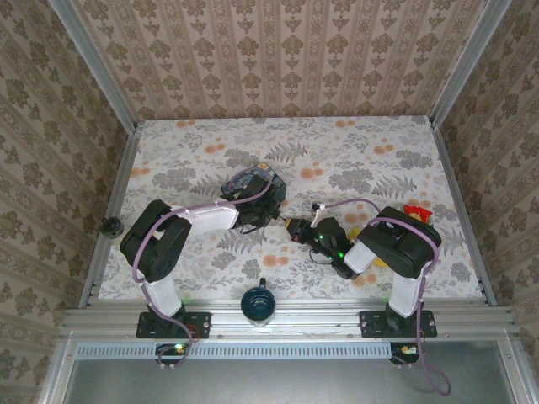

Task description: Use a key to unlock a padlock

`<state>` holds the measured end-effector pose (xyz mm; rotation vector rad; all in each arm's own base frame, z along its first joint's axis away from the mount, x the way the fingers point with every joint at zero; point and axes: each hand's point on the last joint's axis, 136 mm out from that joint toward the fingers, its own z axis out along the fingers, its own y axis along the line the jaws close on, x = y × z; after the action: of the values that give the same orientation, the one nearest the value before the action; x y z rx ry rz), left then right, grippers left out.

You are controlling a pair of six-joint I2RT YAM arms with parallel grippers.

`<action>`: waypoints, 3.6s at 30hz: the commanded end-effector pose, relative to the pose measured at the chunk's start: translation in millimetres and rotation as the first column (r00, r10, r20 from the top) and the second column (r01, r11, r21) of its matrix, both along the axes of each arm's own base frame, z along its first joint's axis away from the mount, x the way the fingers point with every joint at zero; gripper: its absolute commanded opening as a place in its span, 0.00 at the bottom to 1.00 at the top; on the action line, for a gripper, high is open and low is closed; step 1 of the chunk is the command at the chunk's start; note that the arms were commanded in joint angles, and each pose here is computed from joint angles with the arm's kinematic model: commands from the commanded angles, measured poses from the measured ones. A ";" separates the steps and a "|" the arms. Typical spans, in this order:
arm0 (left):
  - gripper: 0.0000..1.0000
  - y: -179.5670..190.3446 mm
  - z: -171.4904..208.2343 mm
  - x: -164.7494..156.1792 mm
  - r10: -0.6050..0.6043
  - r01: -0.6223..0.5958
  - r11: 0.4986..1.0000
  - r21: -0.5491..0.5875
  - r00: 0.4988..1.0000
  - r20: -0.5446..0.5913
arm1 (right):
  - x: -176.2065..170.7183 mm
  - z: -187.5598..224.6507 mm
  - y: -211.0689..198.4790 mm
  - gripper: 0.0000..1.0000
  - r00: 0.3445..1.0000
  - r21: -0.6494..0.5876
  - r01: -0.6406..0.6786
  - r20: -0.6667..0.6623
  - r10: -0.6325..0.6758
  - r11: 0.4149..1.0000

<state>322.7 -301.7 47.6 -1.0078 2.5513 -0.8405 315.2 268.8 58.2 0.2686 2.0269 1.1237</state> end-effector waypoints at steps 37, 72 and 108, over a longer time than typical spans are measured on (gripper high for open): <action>0.08 3.0 -27.4 -18.5 -0.003 0.001 1.000 -0.014 0.992 -0.124 | 12.2 12.1 17.6 0.00 0.999 0.058 -0.019 0.032 0.017 0.998; 0.07 -2.3 -26.7 -23.8 -0.029 0.025 0.999 -0.028 0.992 -0.121 | 25.3 31.3 14.6 0.00 1.000 0.158 0.005 0.018 -0.008 0.987; 0.07 0.7 -29.0 -21.7 -0.004 -0.002 0.999 -0.042 0.992 -0.126 | 21.9 33.5 5.4 0.00 0.999 0.148 0.019 0.027 -0.023 0.989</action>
<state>331.4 -302.5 49.5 -1.0167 2.5065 -0.8930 333.2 271.0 62.3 0.3814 2.0162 1.2113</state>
